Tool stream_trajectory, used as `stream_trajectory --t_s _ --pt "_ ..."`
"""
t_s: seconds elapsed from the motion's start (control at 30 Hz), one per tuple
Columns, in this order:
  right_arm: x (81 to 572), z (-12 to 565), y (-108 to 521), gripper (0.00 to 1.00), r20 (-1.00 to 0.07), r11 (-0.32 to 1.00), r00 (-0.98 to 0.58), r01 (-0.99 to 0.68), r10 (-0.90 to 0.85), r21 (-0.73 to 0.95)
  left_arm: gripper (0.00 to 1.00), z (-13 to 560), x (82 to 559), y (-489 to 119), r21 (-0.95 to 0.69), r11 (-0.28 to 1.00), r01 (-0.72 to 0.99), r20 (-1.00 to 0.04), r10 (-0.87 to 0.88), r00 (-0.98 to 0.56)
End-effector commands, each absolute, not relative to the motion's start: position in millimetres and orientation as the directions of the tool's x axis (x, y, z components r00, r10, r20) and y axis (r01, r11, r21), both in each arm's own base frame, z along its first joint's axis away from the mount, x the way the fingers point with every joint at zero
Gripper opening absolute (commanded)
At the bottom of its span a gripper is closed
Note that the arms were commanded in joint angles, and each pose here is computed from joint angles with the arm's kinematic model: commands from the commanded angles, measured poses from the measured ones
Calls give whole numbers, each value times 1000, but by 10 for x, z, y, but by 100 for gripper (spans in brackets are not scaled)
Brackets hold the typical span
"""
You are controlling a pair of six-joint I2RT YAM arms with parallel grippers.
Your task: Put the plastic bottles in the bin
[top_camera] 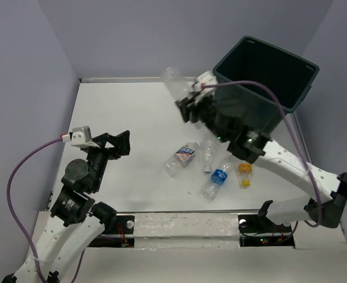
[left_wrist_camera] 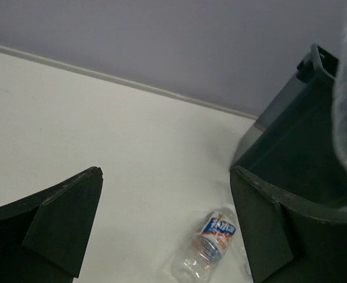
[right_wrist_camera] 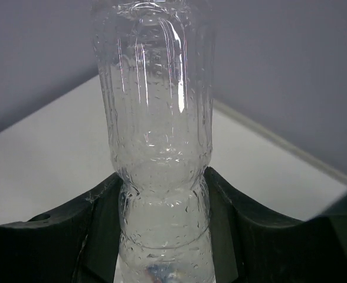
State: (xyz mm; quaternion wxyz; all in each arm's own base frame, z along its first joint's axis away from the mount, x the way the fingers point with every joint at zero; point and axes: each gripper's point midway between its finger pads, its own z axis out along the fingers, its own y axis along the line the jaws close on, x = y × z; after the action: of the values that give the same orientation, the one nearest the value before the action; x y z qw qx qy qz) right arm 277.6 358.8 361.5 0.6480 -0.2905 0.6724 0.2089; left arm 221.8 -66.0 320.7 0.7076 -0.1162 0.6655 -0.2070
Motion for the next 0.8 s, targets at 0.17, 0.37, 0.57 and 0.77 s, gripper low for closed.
stream_trajectory --t_s 0.17,0.37,0.57,0.77 --pt "3644 5504 824 37 -944 996 326 87 -39 -11 99 2823 2437 -1796 -492 751 441 -864 -358 -353" --pt "4336 5219 -54 37 -970 957 238 288 -52 19 99 2554 2609 -2156 -501 745 441 -847 -316 -428" --pt "4417 4933 -264 100 -993 937 115 349 -14 28 99 2107 2551 -2664 -330 811 483 -873 -67 -484" --pt "4004 4933 132 98 -981 984 141 101 131 146 99 1702 2556 -2909 -135 844 518 -869 150 -472"
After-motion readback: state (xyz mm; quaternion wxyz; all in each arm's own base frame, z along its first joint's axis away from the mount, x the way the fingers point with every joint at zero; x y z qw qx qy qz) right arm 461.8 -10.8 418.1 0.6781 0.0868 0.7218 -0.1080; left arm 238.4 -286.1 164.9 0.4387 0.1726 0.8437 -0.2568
